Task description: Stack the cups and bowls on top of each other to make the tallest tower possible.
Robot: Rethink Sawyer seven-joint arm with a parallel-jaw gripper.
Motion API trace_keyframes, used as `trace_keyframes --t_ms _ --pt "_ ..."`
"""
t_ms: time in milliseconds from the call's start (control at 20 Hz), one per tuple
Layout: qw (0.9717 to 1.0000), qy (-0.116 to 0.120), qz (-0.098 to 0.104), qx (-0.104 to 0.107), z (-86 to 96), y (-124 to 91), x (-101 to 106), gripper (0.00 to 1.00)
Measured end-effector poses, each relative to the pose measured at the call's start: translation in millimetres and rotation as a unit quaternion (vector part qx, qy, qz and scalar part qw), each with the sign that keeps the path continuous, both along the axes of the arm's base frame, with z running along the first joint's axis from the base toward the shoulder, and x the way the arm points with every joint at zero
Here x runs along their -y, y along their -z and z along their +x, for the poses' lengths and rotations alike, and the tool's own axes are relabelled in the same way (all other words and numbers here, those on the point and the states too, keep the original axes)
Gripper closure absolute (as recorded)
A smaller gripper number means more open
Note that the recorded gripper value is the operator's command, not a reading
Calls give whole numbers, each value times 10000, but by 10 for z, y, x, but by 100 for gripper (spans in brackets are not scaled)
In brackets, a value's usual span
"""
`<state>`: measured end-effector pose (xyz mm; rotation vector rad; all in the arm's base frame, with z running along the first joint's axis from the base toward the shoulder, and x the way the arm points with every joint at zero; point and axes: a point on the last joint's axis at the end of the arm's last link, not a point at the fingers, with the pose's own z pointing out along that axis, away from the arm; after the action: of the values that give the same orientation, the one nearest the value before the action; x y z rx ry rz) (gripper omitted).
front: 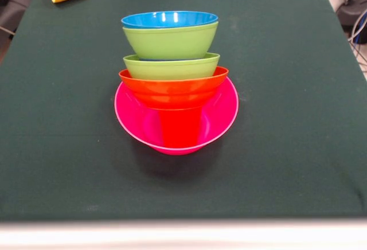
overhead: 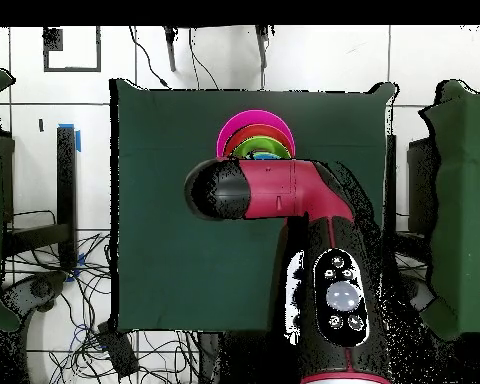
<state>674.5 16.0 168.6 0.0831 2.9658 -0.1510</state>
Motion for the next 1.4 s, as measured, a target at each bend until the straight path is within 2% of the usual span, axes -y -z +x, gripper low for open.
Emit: trace_keyframes --t_ms 600,900,1150,1400 --pt "10000 35 0 17 8 -23 49 0" --pt "9999 125 28 -28 40 -149 146 0" --pt "9996 234 142 -33 82 -266 198 0" --pt "9989 297 362 73 185 -377 200 0"
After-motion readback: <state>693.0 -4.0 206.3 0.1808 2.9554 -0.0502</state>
